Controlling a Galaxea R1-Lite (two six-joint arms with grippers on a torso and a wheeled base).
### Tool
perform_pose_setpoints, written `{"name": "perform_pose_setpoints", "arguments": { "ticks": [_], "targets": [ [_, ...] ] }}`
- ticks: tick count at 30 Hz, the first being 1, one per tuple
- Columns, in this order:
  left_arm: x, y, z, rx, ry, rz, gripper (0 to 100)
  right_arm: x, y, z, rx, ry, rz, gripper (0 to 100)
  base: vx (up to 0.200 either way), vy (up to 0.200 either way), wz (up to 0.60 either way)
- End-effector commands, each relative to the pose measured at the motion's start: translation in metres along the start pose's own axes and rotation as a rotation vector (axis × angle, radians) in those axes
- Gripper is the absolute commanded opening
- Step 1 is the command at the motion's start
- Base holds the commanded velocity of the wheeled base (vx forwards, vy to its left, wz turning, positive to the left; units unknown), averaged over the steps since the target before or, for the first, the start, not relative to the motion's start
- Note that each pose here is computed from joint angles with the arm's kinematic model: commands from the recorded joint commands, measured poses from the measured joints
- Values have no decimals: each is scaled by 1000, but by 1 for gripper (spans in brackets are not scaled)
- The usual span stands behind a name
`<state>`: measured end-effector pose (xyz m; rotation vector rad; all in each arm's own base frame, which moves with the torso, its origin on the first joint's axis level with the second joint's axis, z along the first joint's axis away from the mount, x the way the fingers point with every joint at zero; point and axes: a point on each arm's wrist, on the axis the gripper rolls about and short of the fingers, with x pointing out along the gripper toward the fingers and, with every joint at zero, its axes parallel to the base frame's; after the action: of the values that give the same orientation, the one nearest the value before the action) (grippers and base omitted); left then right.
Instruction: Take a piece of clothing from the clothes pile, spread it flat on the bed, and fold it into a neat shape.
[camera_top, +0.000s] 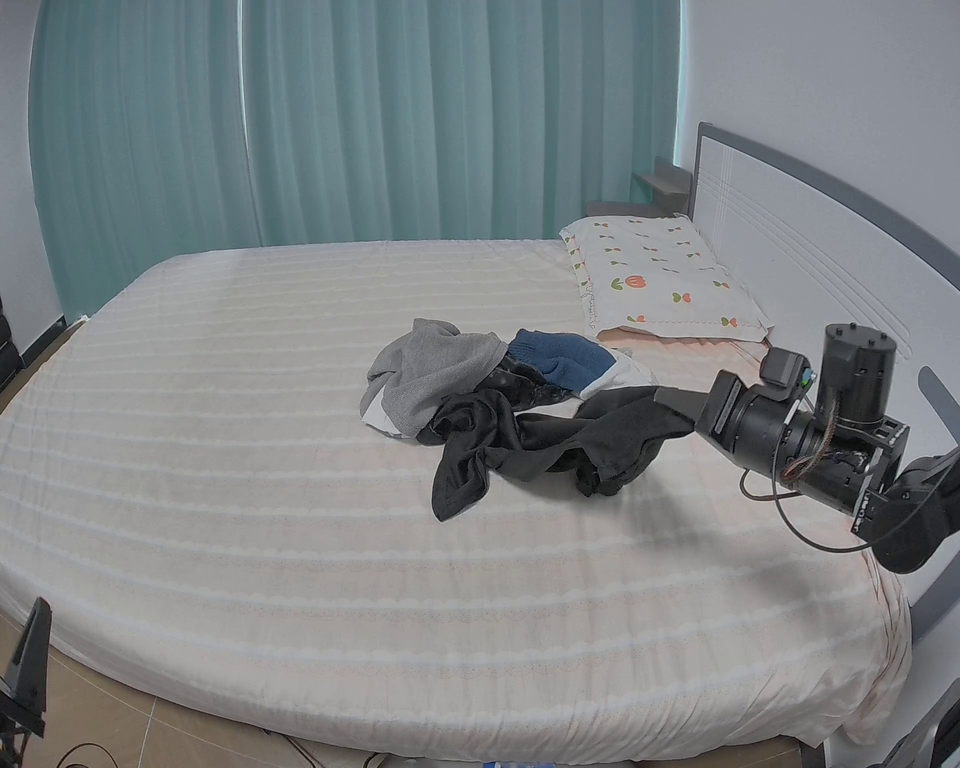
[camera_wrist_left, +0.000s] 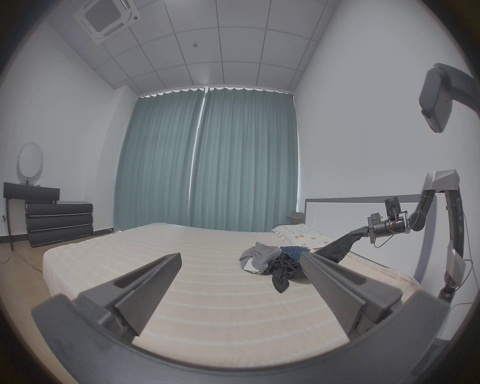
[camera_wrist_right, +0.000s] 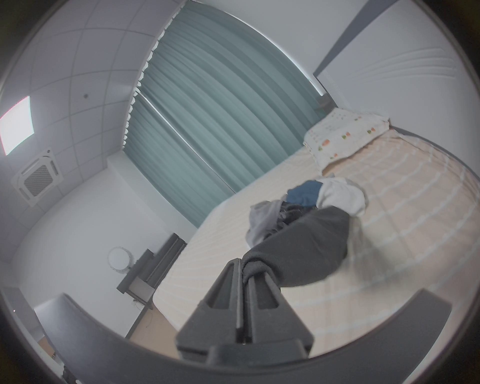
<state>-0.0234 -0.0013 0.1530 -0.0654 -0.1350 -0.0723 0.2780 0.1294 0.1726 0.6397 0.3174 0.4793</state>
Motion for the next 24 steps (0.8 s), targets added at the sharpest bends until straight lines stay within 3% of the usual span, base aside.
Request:
{"name": "perform_pose_setpoints", "arguments": {
  "ticks": [1, 2, 4, 5, 10, 15, 18, 19, 21, 24],
  "targets": [
    [73, 0, 36, 33, 231, -90, 100, -54, 43, 33, -12, -143, 160, 0, 0, 0, 0],
    [86, 0, 33, 52, 282, -102, 100, -58, 45, 33, -13, -146, 164, 0, 0, 0, 0],
    [86, 0, 33, 52, 282, -102, 100, -58, 45, 33, -13, -146, 164, 0, 0, 0, 0],
    [121, -3, 19, 81, 410, -167, 100, -64, 43, 28, -22, -140, 156, 0, 0, 0, 0],
    [162, -20, -3, 87, 529, -283, 100, -74, 50, 46, -20, -205, 185, 0, 0, 0, 0],
    [208, -46, -41, 91, 631, -369, 100, -76, 54, 48, -22, -215, 195, 0, 0, 0, 0],
    [231, -69, -77, 65, 710, -350, 100, -83, 56, 51, -25, -227, 206, 0, 0, 0, 0],
    [231, -69, -77, 65, 710, -350, 100, -83, 56, 51, -25, -227, 206, 0, 0, 0, 0],
    [260, -93, -101, -3, 687, -311, 100, -83, 57, 45, -23, -208, 208, 0, 0, 0, 0],
    [278, -107, -122, -5, 677, -283, 100, -83, 58, 44, -22, -205, 214, 0, 0, 0, 0]
  ]
}}
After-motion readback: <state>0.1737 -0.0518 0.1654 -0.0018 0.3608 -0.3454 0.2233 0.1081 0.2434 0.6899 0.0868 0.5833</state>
